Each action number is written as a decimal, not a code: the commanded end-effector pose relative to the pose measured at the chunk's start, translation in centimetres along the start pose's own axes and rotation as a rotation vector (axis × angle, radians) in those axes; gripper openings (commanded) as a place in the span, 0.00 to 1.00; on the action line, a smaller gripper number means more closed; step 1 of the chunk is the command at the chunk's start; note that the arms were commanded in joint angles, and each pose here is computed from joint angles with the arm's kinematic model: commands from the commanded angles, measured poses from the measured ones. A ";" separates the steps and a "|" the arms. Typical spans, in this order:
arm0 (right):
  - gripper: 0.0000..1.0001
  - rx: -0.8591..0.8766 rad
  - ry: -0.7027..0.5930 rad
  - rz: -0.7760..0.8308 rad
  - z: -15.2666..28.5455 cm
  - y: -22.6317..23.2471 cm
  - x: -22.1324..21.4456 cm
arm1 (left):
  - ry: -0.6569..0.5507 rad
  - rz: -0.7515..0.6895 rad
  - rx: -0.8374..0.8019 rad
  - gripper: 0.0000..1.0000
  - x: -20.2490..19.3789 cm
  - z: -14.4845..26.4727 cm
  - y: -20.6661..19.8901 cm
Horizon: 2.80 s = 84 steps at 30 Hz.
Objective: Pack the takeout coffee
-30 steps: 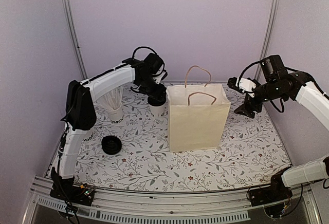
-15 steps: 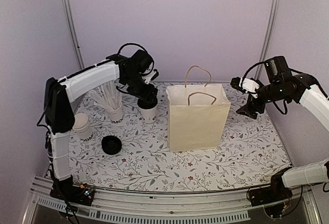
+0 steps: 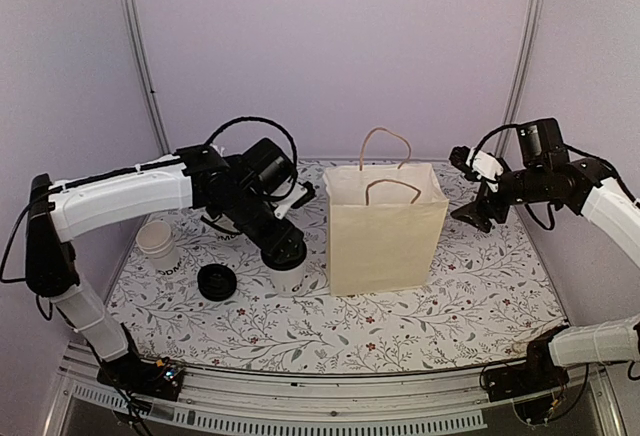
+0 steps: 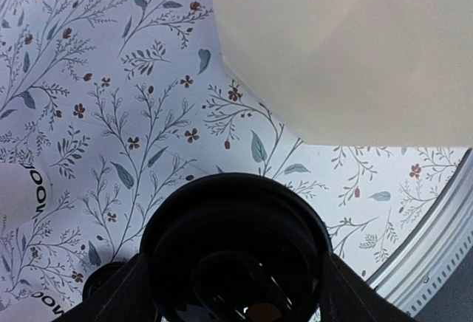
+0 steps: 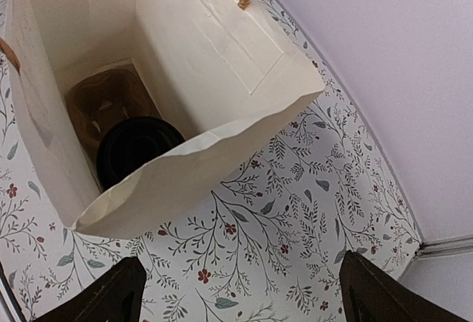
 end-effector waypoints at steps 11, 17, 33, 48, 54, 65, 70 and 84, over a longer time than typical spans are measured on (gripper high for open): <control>0.98 -0.157 -0.088 -0.162 -3.4 -0.7 -3.4 | -0.055 0.002 -0.047 0.75 -3.1 -0.4 -3.4; 0.98 -0.147 -0.104 -0.165 -3.6 0.3 -4.0 | 0.012 0.002 -0.039 0.75 -4.6 -1.4 -4.0; 0.98 -0.112 -0.144 -0.155 -3.2 1.4 -3.7 | 0.084 -0.002 -0.033 0.85 -6.3 -1.2 -4.9; 0.98 -0.107 -0.158 -0.166 -2.9 1.6 -4.1 | -0.348 -0.035 -0.015 1.00 1.2 12.9 -3.2; 0.98 -0.099 -0.161 -0.164 -3.0 1.7 -4.1 | -0.425 0.074 0.336 1.00 1.4 15.1 3.1; 0.98 -0.067 -0.157 -0.164 -3.5 2.2 -4.3 | 0.008 -0.044 -0.003 0.87 -2.1 7.9 -1.7; 0.98 -0.061 -0.154 -0.162 -3.6 2.4 -4.5 | 0.184 0.103 -0.105 1.00 -4.2 4.6 -1.8; 0.98 -0.054 -0.170 -0.146 -3.2 2.6 -4.2 | 0.338 0.009 -0.045 1.00 -6.2 0.5 -4.0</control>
Point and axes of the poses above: each gripper's point midway between its finger pads, its own z axis back along the fingers, its own y axis along the line the jaws close on, x = y × z, the point moved 2 cm from there along z, back along the fingers, and after that the axes turned 7 degrees about z, right-handed, at the moved point
